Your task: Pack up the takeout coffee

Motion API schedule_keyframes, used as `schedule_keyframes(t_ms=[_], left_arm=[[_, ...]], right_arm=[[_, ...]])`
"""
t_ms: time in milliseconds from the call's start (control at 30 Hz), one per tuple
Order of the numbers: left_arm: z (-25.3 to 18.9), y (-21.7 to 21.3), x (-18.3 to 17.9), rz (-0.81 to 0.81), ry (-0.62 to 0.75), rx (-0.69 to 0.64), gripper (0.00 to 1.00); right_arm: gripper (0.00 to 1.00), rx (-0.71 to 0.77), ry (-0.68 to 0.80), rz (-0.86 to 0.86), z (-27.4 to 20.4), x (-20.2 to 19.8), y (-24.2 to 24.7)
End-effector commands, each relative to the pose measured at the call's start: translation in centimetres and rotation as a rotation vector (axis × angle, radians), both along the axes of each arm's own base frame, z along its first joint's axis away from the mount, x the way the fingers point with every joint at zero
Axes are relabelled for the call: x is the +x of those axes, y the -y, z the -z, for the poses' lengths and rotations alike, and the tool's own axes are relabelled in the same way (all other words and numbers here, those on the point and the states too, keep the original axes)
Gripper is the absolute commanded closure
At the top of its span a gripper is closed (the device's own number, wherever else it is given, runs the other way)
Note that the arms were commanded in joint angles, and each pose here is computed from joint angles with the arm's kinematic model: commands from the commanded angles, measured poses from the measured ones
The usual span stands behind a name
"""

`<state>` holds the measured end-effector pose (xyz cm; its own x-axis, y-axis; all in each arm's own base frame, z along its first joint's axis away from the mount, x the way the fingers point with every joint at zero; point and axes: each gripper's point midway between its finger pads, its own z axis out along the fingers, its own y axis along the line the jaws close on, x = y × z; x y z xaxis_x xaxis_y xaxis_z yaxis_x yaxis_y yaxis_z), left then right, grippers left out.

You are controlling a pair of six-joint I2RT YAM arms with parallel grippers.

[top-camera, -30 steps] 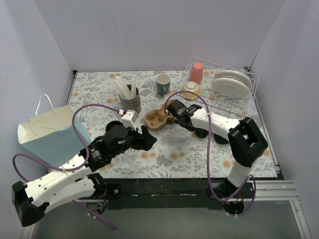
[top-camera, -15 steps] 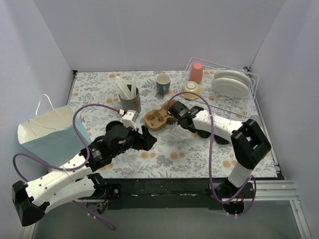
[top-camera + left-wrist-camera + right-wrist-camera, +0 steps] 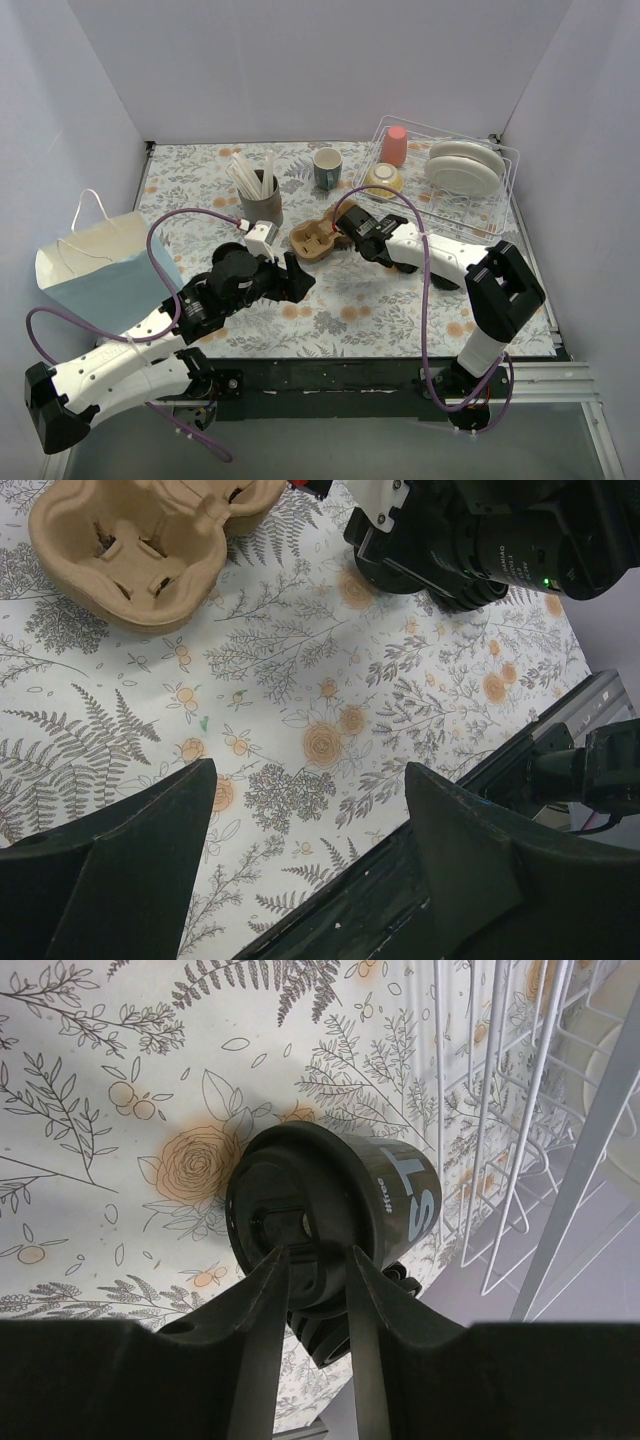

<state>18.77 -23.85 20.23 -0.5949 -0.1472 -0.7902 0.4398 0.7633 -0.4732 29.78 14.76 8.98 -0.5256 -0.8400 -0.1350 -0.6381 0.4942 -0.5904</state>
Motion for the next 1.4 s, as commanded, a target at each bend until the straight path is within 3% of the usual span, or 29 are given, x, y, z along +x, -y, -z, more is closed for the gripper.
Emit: schedule_keyframes(t_ms=[0, 1367], left_arm=[[0.0, 0.1, 0.1, 0.004, 0.007, -0.003, 0.24], [-0.2, -0.3, 0.0, -0.005, 0.014, -0.012, 0.24]], right_arm=[[0.65, -0.011, 0.045, 0.005, -1.3, 0.2, 0.5], [0.67, -0.118, 0.050, -0.057, 0.3, 1.1, -0.1]])
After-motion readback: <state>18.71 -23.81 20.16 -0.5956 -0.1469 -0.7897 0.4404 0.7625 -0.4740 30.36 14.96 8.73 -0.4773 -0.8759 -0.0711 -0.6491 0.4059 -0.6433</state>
